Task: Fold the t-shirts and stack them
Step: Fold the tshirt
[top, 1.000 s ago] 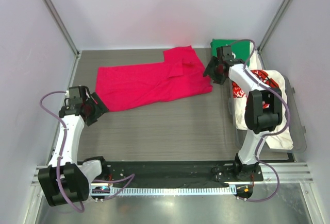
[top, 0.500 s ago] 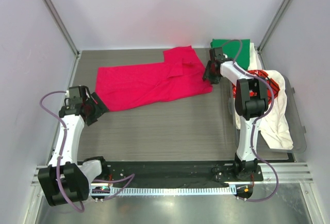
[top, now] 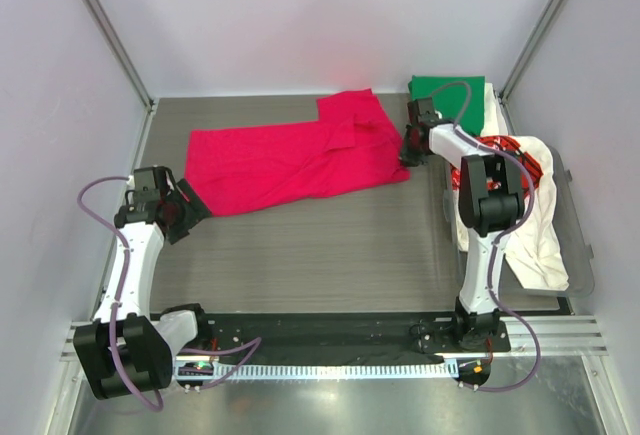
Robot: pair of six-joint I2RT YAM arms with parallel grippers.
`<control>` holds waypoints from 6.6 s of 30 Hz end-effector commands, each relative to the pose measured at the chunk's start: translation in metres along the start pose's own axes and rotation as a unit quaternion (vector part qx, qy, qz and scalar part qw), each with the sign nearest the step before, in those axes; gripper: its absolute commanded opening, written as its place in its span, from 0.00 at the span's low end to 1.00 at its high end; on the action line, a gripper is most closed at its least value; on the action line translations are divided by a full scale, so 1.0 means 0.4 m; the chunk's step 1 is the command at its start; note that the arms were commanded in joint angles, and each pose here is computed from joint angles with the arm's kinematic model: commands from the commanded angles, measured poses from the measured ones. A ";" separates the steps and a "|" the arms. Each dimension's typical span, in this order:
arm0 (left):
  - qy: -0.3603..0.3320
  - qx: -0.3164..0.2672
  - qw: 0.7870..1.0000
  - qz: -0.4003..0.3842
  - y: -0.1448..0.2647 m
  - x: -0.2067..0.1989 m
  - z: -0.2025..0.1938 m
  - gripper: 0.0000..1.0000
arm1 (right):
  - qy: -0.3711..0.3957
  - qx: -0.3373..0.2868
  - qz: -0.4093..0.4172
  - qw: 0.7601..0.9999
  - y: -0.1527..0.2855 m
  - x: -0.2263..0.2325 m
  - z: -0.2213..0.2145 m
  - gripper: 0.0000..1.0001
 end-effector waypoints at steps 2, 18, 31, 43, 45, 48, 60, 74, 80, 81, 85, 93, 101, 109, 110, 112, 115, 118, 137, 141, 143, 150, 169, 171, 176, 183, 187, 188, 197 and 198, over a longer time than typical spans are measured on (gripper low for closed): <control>-0.006 -0.016 1.000 -0.007 0.003 -0.005 0.013 0.70 | 0.001 -0.042 0.028 0.999 0.150 0.010 0.032 0.01; 0.043 -0.033 0.997 0.056 -0.027 0.020 0.043 0.71 | -0.074 -0.011 0.002 0.997 0.292 -0.269 -0.302 0.01; 0.129 -0.006 0.988 0.088 -0.212 0.004 0.155 0.64 | -0.079 0.025 -0.035 0.996 0.252 -0.305 -0.351 0.01; 0.175 0.002 0.973 0.152 -0.360 0.037 0.163 0.60 | -0.071 0.030 -0.019 0.997 0.257 -0.296 -0.348 0.01; 0.177 -0.001 0.971 0.161 -0.372 0.044 0.162 0.58 | -0.068 0.032 -0.020 0.997 0.255 -0.295 -0.348 0.01; 0.187 -0.008 0.969 0.163 -0.389 0.045 0.169 0.33 | -0.066 0.032 -0.020 0.997 0.257 -0.295 -0.345 0.01; 0.212 -0.044 0.962 0.164 -0.207 0.087 0.129 0.00 | -0.067 0.000 -0.014 0.998 0.351 -0.277 -0.295 0.01; 0.278 -0.025 0.953 0.118 -0.022 0.151 -0.058 0.95 | -0.127 0.005 -0.019 0.992 0.440 -0.333 -0.369 0.32; 0.220 -0.003 0.974 0.052 0.022 0.119 0.006 1.00 | -0.128 -0.022 0.016 0.991 0.502 -0.292 -0.316 0.86; 0.199 -0.006 0.979 0.041 0.030 0.115 0.017 1.00 | -0.130 -0.029 0.025 0.991 0.509 -0.281 -0.302 0.85; 0.122 -0.002 0.991 0.052 0.039 0.103 0.027 1.00 | -0.081 -0.049 0.085 0.992 0.516 -0.199 -0.218 0.85; 0.022 0.014 0.998 0.052 0.001 0.042 0.002 1.00 | -0.012 -0.056 0.127 0.990 0.391 0.067 0.060 0.85; -0.014 0.035 0.999 0.013 -0.012 -0.006 -0.015 1.00 | 0.028 -0.069 0.156 0.985 0.133 0.243 0.207 0.85; -0.024 0.025 0.999 0.012 -0.004 -0.017 -0.019 1.00 | 0.072 -0.137 0.145 0.977 -0.059 0.319 0.262 0.80; -0.028 0.026 0.999 0.012 -0.005 -0.020 -0.021 1.00 | 0.077 -0.142 0.136 0.977 -0.085 0.315 0.256 0.79; -0.029 0.026 0.999 0.012 -0.006 -0.022 -0.021 1.00 | 0.091 -0.166 0.116 0.975 -0.108 0.312 0.260 0.78; -0.030 0.027 0.999 0.011 -0.006 -0.023 -0.022 1.00 | 0.102 -0.175 0.093 0.975 -0.150 0.305 0.248 0.75; -0.031 0.026 0.999 0.011 -0.006 -0.024 -0.023 1.00 | 0.111 -0.171 0.080 0.976 -0.187 0.295 0.232 0.70; -0.034 0.028 0.999 0.021 -0.009 -0.021 -0.025 1.00 | 0.116 -0.103 0.070 0.985 -0.243 0.267 0.132 0.04; -0.034 0.032 0.998 0.036 -0.014 -0.016 -0.026 1.00 | 0.108 -0.100 0.092 0.985 -0.217 0.272 0.135 0.01; -0.031 0.026 0.998 0.047 -0.014 -0.011 -0.020 0.99 | 0.100 -0.097 0.095 0.986 -0.209 0.263 0.122 0.01; -0.008 -0.064 0.996 0.054 -0.067 -0.074 0.182 0.99 | 0.076 -0.133 0.170 0.973 -0.142 0.274 0.115 0.01; 0.021 -0.018 0.990 0.135 -0.504 -0.051 0.514 0.79 | 0.048 -0.095 0.197 0.975 -0.159 0.241 0.108 0.01; 0.026 -0.006 0.991 0.129 -0.521 -0.054 0.499 0.75 | 0.045 -0.094 0.199 0.975 -0.159 0.243 0.108 0.01; 0.041 0.011 0.989 0.139 -0.532 -0.040 0.458 0.69 | 0.034 -0.089 0.203 0.974 -0.162 0.241 0.111 0.01; 0.036 0.022 0.987 0.153 -0.549 -0.040 0.422 0.63 | 0.028 -0.082 0.201 0.976 -0.175 0.231 0.106 0.01; 0.018 0.025 0.986 0.163 -0.553 -0.057 0.407 0.60 | 0.027 -0.082 0.204 0.975 -0.172 0.234 0.108 0.01; 0.017 0.024 0.986 0.166 -0.552 -0.057 0.407 0.59 | 0.026 -0.082 0.203 0.975 -0.173 0.233 0.108 0.01; -0.004 0.017 0.983 0.184 -0.537 -0.080 0.392 0.54 | 0.020 -0.077 0.205 0.975 -0.179 0.230 0.108 0.01; -0.007 0.019 0.983 0.185 -0.539 -0.081 0.388 0.54 | 0.019 -0.076 0.205 0.976 -0.181 0.227 0.109 0.01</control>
Point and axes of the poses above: each gripper's point midway between its finger pads, its own y axis back along the fingers, its own x axis along the line the jaws close on, z = x × y, the point moved 7 cm from there along y, back along the fingers, and after that the axes turned 12 degrees about -y, right-handed, at the moved point
